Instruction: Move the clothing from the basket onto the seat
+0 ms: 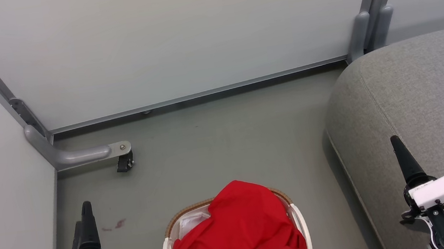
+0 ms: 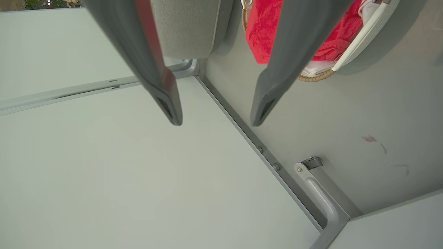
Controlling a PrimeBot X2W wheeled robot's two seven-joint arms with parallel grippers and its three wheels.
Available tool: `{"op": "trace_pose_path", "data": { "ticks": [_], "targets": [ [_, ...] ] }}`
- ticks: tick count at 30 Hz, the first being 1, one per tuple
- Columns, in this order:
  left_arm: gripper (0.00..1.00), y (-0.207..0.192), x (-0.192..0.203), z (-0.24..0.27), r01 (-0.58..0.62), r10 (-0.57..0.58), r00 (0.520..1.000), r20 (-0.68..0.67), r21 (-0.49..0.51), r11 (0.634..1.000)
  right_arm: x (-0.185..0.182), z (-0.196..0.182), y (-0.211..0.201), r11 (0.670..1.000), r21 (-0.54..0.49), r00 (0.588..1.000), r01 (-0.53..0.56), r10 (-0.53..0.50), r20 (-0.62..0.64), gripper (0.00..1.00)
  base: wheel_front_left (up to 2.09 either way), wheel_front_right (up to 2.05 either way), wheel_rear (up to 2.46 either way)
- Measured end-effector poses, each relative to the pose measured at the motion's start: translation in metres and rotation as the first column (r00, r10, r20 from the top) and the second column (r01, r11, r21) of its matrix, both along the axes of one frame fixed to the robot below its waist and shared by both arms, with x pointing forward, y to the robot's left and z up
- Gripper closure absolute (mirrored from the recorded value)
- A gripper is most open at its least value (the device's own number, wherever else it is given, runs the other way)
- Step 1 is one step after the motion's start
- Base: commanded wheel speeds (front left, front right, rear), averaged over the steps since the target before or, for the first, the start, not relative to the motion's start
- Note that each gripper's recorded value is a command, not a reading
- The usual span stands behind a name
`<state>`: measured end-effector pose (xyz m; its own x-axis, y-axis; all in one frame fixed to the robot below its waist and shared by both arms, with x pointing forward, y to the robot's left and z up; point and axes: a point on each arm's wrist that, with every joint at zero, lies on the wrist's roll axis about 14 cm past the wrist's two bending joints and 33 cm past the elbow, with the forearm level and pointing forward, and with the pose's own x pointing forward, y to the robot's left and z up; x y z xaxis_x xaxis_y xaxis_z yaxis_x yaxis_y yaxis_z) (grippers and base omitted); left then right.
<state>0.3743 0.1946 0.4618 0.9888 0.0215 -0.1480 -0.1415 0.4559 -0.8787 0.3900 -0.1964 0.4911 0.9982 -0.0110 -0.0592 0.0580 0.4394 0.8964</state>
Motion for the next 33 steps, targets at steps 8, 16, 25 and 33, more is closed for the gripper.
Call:
{"op": "trace_pose_path", "data": {
  "ticks": [8,16,25,33],
  "targets": [
    [0.0,-0.003,-0.001,-0.006,0.025,-0.021,0.999,-0.026,0.147,0.989,0.004,0.001,0.005,0.99,-0.143,1.0,-0.018,0.019,0.003,0.0,0.0,0.0,0.0],
    [0.0,-0.005,-0.001,-0.011,0.048,-0.037,0.998,-0.044,0.267,0.963,0.009,0.003,0.013,0.964,-0.263,0.999,-0.044,0.049,0.011,0.0,0.0,0.0,0.0],
    [0.0,-0.008,-0.002,-0.014,0.077,-0.06,0.997,-0.056,0.385,0.919,0.009,0.005,0.014,0.92,-0.389,0.998,-0.05,0.062,0.019,0.0,0.0,0.0,0.0],
    [0.0,-0.016,0.001,-0.011,0.107,-0.095,0.994,-0.049,0.482,0.869,0.01,0.009,0.009,0.854,-0.52,0.998,-0.031,0.057,0.033,0.0,0.0,0.0,0.0]
  ]
}}
